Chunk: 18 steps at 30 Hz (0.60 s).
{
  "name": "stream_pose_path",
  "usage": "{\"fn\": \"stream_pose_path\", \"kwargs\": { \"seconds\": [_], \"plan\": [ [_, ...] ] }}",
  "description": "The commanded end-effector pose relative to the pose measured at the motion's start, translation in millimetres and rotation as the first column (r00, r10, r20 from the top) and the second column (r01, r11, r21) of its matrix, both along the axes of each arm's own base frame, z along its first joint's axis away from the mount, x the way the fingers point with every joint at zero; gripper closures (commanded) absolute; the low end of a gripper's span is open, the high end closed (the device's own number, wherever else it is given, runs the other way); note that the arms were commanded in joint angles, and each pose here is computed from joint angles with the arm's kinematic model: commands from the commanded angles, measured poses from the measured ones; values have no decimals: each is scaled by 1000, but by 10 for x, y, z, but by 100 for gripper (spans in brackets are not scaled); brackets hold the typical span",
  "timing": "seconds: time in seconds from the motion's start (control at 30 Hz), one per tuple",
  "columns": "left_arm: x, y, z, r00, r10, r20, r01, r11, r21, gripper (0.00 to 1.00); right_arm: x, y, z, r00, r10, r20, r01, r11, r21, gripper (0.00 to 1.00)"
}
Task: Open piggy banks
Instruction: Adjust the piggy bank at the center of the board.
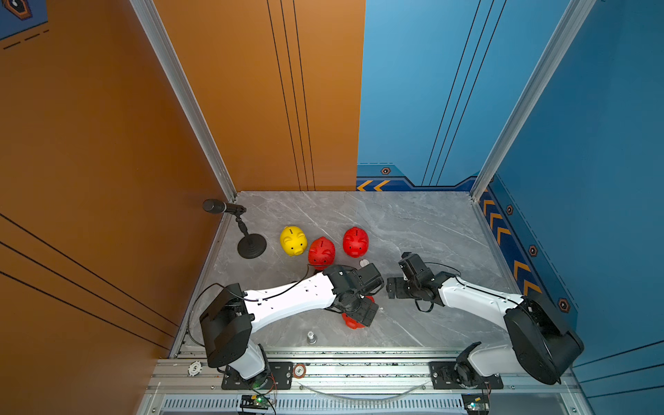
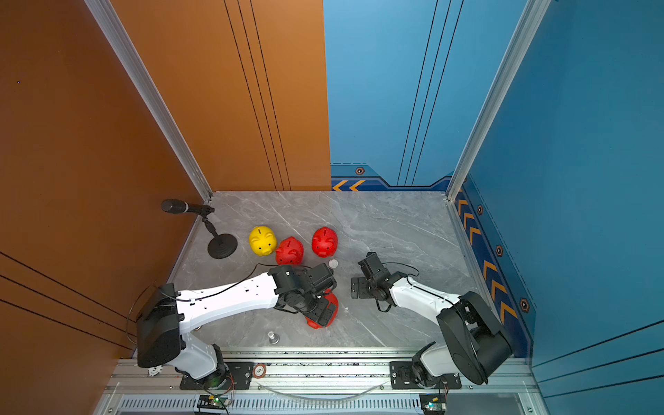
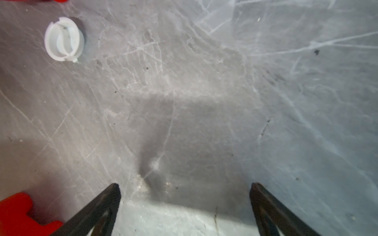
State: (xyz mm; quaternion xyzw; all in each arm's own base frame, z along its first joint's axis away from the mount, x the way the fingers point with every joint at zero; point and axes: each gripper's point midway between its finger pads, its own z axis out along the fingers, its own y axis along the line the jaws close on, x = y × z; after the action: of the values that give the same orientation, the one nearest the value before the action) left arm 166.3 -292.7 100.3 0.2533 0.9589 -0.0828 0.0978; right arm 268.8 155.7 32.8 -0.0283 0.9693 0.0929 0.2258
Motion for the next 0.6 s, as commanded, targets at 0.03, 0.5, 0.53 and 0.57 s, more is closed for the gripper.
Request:
{"fn": "stream_pose_path", "kwargs": {
  "seconds": [0.03, 0.5, 0.53, 0.57],
  "plan": [
    [3, 71, -38, 1000, 5, 13, -6, 998, 64, 1, 14, 21, 62, 999, 19, 28, -19, 1000, 23, 0],
    [13, -22, 92, 999, -37, 24, 36, 999, 12, 35, 17, 110, 212, 993, 76, 85, -82, 994, 72, 0],
    [6, -43, 113, 999, -41, 17, 41, 999, -9, 36, 17, 120, 243, 992, 84, 96, -92, 993, 78, 0],
    [5, -74, 139, 999, -41, 9, 41, 998, -43, 38, 23, 122, 283, 990, 89, 111, -98, 992, 84, 0]
  ]
}}
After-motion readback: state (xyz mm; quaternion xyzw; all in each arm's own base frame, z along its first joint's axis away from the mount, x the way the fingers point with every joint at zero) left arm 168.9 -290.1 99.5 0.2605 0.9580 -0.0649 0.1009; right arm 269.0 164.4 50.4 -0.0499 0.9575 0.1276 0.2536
